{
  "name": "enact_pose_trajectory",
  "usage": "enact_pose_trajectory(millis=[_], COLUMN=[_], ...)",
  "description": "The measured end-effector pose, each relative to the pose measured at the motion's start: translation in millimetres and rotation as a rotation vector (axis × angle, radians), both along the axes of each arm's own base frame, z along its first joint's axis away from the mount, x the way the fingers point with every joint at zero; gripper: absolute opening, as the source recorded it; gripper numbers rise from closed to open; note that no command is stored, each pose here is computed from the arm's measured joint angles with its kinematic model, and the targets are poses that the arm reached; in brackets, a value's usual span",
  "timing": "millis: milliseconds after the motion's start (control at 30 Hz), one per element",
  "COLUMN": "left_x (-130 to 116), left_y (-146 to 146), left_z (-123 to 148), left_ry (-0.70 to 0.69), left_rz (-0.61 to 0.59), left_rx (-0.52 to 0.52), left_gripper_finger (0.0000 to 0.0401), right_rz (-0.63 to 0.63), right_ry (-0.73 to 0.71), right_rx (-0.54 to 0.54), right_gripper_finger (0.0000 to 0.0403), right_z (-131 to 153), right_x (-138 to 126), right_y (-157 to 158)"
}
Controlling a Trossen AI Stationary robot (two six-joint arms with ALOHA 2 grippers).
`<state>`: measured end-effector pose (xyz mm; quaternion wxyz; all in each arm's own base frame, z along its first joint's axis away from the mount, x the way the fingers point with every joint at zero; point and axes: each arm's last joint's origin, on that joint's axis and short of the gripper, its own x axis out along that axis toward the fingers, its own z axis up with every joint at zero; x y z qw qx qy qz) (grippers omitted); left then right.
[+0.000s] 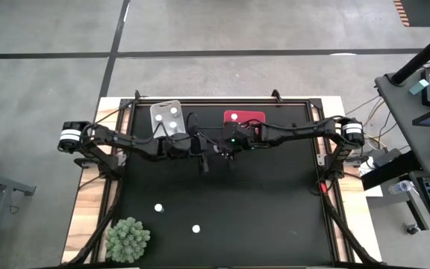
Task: Pick and place medicine bottles into bin by pill shape (circle, oval)
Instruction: Put the white capsule bottle into the gray bin
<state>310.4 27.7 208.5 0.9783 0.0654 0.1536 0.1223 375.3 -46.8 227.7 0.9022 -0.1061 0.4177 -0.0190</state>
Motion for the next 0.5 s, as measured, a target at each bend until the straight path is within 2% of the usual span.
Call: enact_pose_trajectory(millis=[300, 500], left_x=[-0.1, -0.2], left_y=[0.5, 0.4], left_z=[-0.1, -0.2], left_ry=[0.0, 0.0], left_rz=[0.006, 0.006], left_rx=[-0.001, -0.001], left_gripper_finger=[0.0118, 0.0116], right_rz=[-0.007, -0.017], right_ry=[-0.001, -0.004], right_rx=[0.005, 0.015], right_gripper_finger=[0.0141, 0.0174], right_z=[0.0, 0.0], right_x=[-0.2, -0.2], right_y=[0.0, 0.0])
